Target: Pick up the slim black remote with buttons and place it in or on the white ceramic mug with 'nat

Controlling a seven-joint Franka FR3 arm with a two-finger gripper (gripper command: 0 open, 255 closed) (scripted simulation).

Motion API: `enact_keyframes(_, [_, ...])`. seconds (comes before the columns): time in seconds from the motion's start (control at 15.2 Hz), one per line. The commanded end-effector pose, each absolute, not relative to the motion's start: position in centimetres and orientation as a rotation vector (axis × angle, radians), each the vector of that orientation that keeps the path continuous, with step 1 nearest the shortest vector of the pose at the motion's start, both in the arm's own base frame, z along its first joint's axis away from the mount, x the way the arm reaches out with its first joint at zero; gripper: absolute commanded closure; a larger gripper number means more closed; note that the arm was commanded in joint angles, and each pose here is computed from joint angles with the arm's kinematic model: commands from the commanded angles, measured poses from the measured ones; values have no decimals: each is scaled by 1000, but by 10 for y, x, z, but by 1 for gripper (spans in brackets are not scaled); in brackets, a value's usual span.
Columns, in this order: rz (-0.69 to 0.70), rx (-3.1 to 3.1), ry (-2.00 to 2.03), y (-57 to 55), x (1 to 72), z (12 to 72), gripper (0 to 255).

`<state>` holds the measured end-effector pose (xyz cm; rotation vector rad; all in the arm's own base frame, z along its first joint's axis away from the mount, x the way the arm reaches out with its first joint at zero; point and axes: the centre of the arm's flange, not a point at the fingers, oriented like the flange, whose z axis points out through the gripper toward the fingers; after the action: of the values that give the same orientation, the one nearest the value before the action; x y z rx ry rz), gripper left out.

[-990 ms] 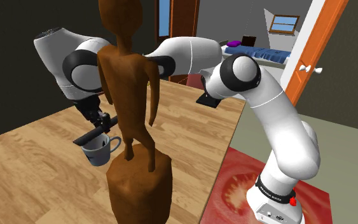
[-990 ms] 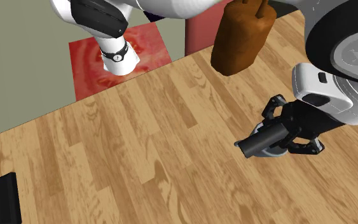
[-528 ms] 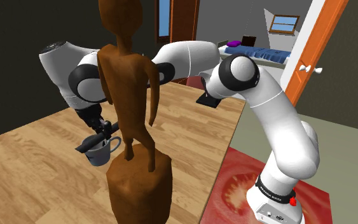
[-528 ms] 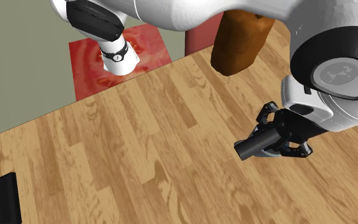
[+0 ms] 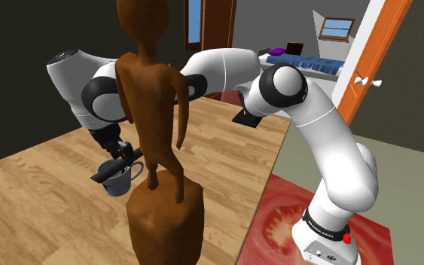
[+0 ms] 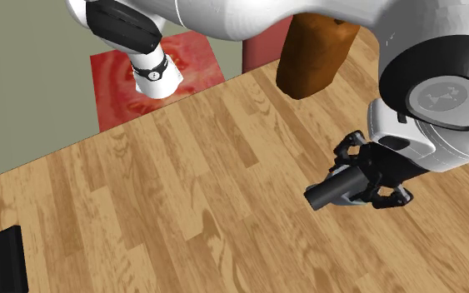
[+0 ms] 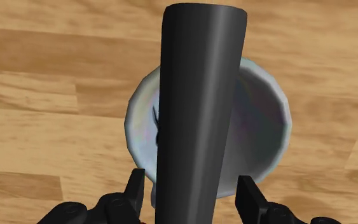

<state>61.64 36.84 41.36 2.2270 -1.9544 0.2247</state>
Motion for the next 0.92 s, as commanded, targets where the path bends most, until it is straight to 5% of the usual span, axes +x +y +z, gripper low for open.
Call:
enact_keyframes(0.0, [221,2226,-1950,369,616,411,0])
enact_keyframes(0.86, [221,2226,-1950,380,617,460,0])
